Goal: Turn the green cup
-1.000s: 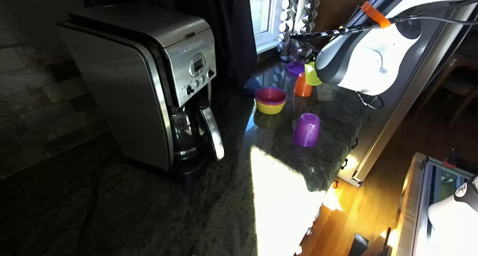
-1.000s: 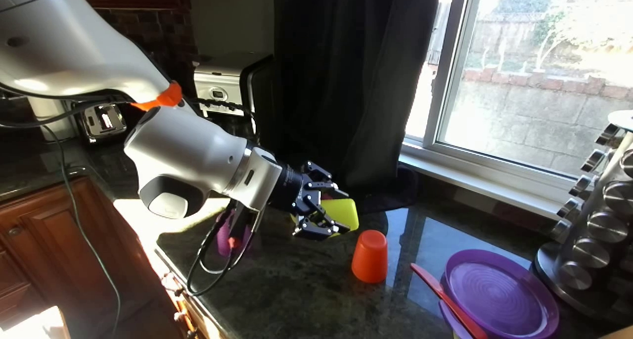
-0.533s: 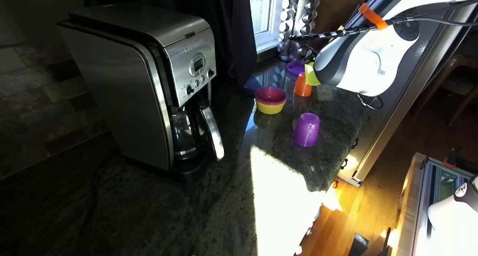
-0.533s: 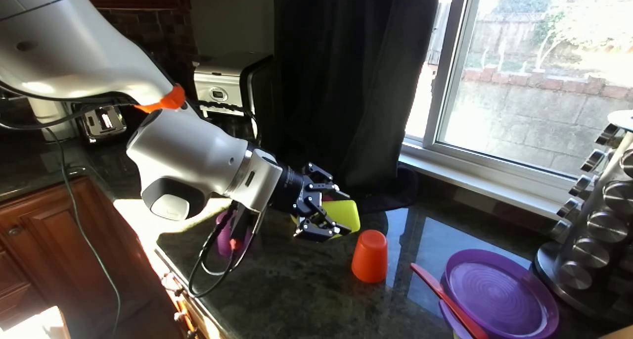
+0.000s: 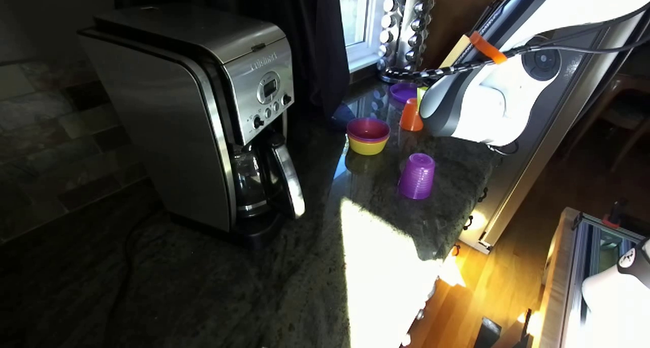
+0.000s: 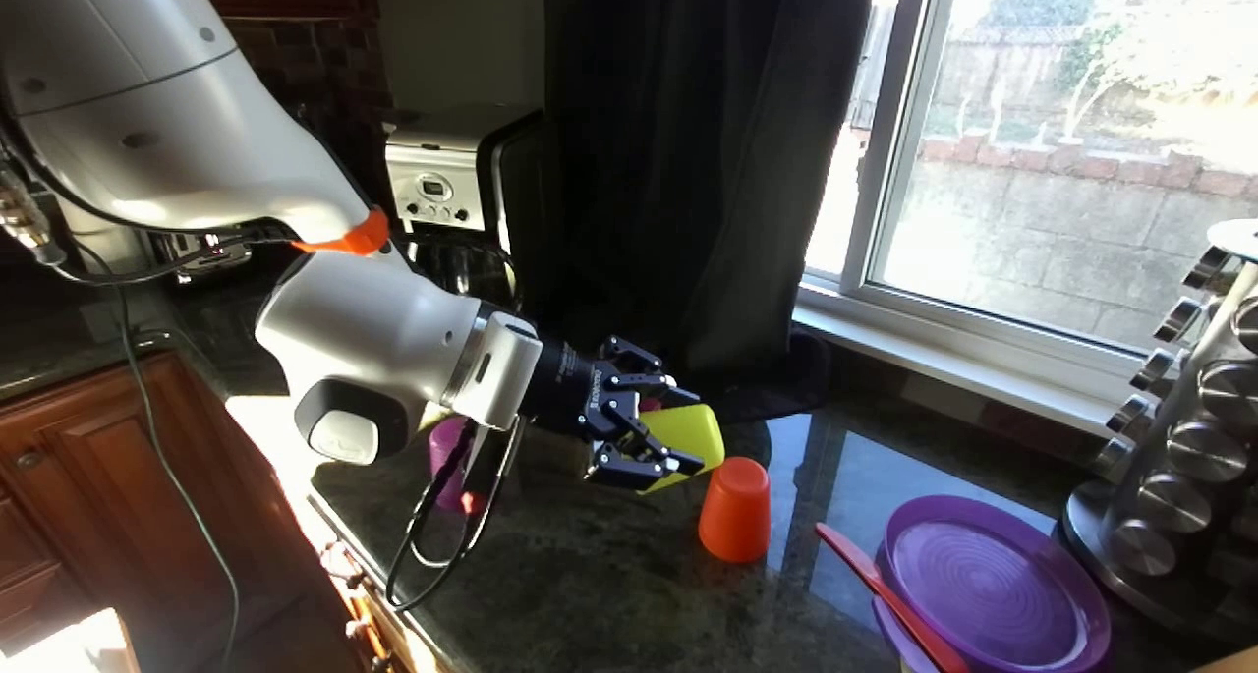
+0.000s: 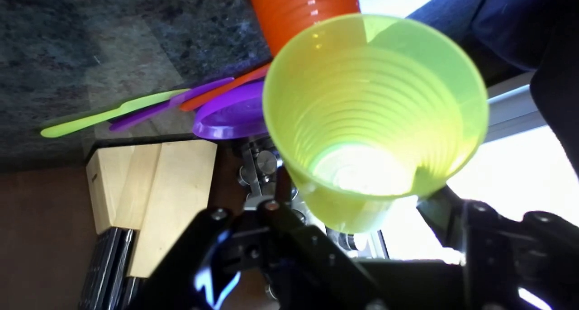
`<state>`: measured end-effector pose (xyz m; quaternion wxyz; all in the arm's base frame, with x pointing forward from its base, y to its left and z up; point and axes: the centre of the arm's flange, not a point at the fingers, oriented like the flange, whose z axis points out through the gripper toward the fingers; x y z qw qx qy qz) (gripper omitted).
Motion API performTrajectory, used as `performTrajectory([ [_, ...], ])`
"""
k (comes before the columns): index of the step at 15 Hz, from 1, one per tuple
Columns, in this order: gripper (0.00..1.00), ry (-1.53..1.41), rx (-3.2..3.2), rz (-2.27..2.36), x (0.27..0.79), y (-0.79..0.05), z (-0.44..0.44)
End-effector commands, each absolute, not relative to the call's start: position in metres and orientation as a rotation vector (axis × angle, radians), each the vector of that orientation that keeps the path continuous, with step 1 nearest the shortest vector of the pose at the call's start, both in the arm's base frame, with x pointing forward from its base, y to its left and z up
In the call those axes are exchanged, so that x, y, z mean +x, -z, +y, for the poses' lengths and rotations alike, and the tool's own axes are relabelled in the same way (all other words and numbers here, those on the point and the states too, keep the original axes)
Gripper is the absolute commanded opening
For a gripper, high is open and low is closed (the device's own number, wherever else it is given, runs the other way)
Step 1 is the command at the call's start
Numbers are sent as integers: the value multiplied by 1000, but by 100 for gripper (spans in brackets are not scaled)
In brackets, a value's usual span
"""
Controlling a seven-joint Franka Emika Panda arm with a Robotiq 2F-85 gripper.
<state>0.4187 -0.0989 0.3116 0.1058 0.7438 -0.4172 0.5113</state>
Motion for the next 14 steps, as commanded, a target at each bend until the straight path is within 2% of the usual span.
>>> performTrajectory([
  [1,43,-1504,2149,-1216,432,-299,-90],
  [10,43,-1602,2071,-1323,467,-292,-75],
  [12,43,-1575,2128,-1282,459,-298,-81],
  [13,68,-1584,2123,-1284,462,-298,-80],
  [14,68,-1584,2123,-1283,462,-298,-80],
])
